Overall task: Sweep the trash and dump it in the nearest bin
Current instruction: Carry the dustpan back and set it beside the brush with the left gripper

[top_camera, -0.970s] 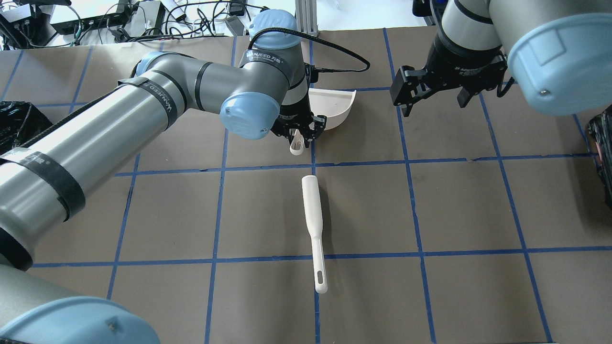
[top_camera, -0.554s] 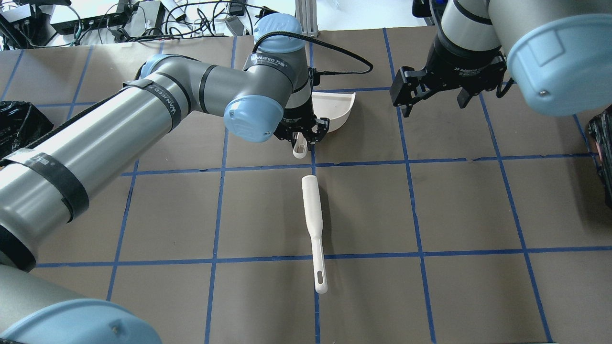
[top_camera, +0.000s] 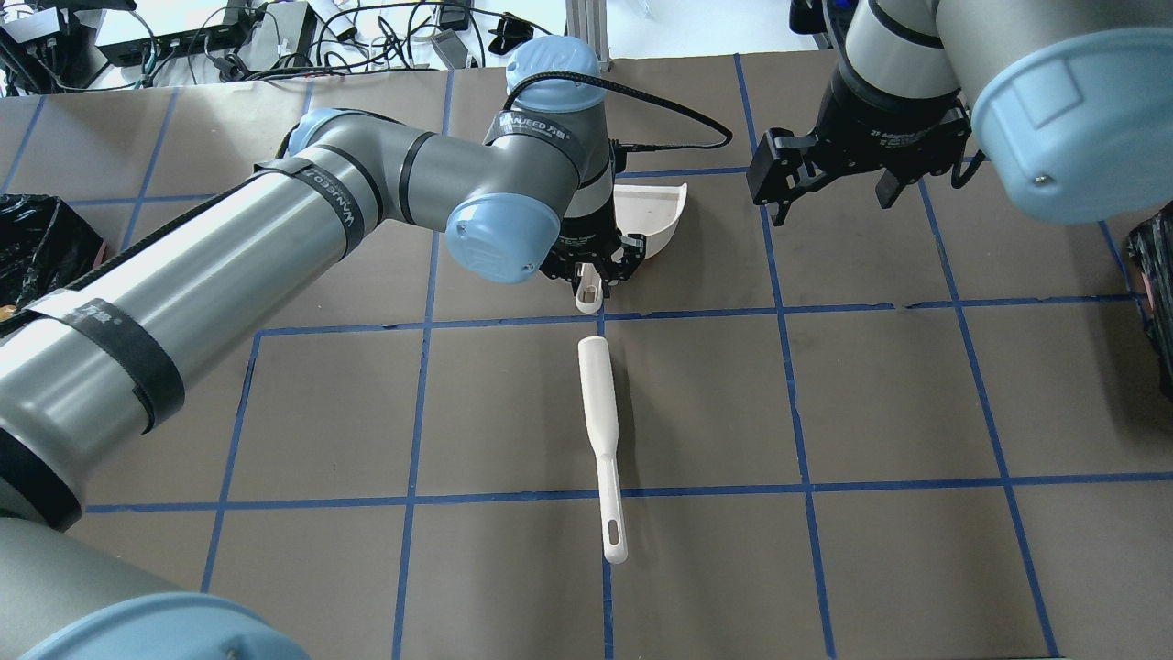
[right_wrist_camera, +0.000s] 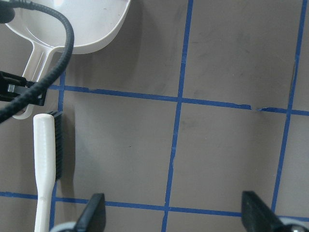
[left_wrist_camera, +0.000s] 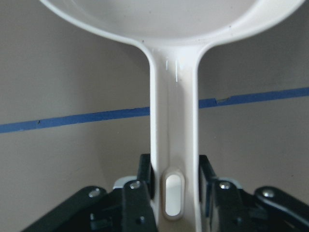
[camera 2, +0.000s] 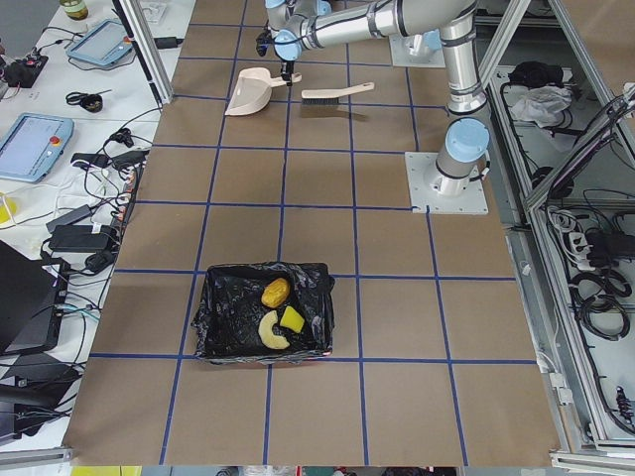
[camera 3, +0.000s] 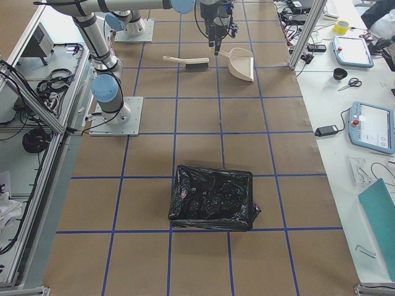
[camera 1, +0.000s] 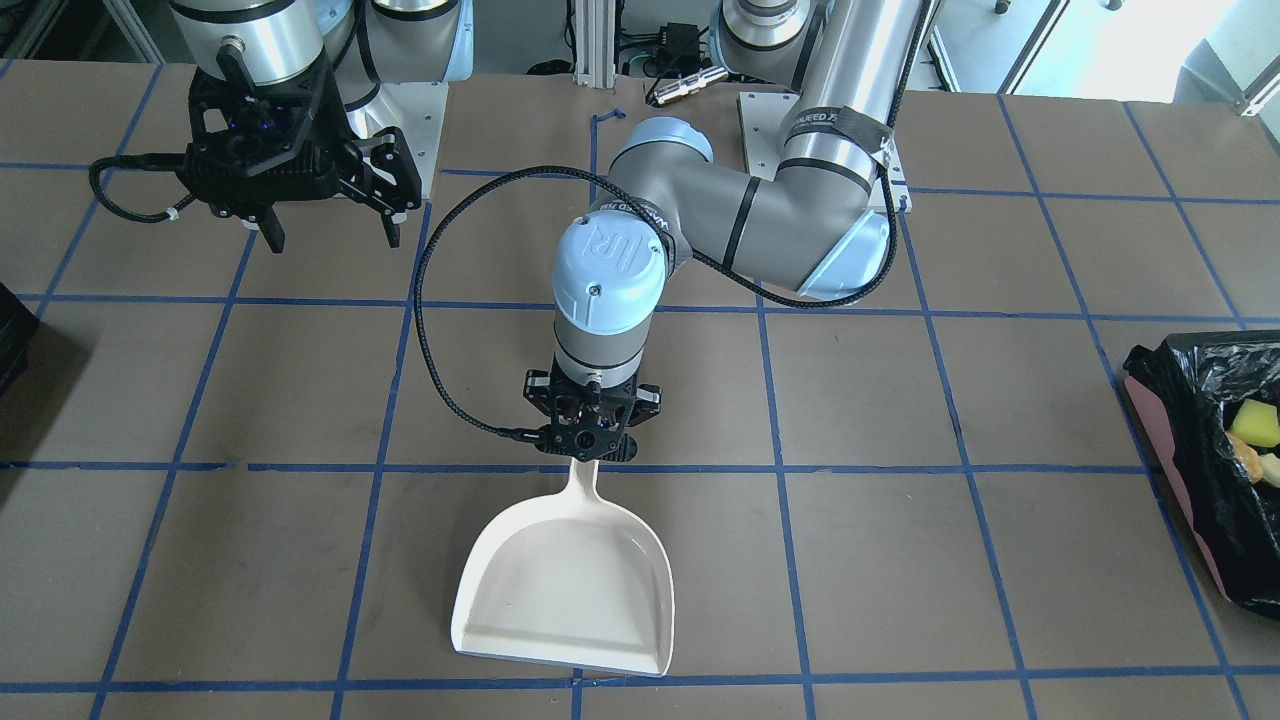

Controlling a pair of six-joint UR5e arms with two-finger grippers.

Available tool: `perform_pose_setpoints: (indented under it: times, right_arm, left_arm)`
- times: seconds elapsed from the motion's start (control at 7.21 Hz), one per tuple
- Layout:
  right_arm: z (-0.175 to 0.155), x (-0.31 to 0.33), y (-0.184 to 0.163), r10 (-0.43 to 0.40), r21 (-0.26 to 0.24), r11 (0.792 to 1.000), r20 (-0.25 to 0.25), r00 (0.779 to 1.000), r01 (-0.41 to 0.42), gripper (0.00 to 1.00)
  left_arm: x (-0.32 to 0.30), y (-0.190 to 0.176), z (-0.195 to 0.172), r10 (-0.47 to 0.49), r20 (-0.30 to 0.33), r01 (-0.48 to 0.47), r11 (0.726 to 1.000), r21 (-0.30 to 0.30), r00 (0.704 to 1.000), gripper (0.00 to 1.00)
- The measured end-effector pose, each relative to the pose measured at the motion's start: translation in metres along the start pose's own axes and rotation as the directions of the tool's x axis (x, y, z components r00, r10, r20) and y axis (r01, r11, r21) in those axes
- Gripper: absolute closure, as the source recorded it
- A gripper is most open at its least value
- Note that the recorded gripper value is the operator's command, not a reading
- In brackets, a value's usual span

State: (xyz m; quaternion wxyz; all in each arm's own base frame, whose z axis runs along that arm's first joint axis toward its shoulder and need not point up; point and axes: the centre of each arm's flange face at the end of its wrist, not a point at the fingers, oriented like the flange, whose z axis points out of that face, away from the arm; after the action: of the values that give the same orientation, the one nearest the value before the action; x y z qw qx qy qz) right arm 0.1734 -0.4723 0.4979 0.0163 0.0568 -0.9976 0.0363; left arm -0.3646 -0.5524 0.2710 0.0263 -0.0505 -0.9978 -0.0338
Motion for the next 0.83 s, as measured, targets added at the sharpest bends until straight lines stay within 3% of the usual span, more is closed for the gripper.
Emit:
perform_pose_setpoints:
  times: [0.42, 0.83]
  right_arm:
    - [0.0, 0.0, 0.0, -0.001, 0.001, 1.0, 0.001, 1.0, 0.001, 0.0]
    - [0.0, 0.0, 0.0, 0.0, 0.001, 1.0, 0.001, 1.0, 0.0, 0.0]
  left_arm:
    - [0.003, 0.003, -0.008, -0.001, 0.001, 0.001, 1.0, 0.012, 1.0, 0.0]
    - [-0.041, -0.01, -0.053, -0.064, -0.011, 0.065, 0.995, 0.075, 0.998, 0.0]
